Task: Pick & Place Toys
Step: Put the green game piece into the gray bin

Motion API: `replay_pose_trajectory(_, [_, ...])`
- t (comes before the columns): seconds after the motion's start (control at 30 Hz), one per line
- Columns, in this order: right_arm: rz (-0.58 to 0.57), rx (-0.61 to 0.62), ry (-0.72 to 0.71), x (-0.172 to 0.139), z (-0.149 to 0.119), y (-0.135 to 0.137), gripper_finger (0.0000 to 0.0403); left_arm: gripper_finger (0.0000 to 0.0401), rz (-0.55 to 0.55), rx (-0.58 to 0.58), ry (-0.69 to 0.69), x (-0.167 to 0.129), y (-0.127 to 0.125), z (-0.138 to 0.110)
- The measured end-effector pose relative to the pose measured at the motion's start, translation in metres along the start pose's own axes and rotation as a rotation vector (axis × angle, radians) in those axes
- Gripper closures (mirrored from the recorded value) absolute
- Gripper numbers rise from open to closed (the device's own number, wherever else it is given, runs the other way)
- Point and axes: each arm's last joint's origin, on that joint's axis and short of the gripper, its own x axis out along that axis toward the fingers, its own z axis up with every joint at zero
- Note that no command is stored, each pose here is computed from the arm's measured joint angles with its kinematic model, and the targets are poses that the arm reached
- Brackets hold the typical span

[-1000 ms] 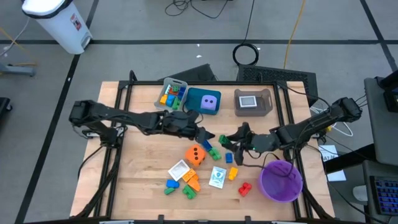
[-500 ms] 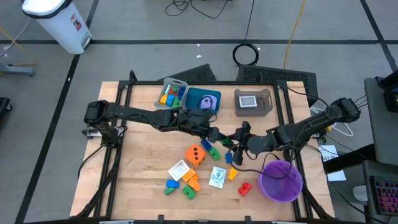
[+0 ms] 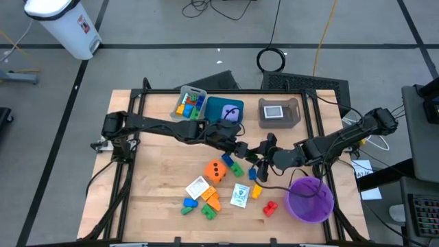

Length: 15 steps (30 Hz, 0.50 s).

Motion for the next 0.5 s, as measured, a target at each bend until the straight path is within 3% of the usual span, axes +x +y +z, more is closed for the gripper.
replay_pose_trajectory(0.17, [0.002, 0.001, -0.003, 0.0, 0.0003, 0.0002, 0.0264, 0.0161, 0.026, -0.032, 0.023, -0.0005, 0.0041, 0.0007])
replay_pose_trajectory(0.5, [0.004, -0.022, -0.01, 0.0002, 0.0009, 0.0005, 0.0254, 0.0265, 0.003, -0.035, 0.029, -0.001, 0.0034, 0.003])
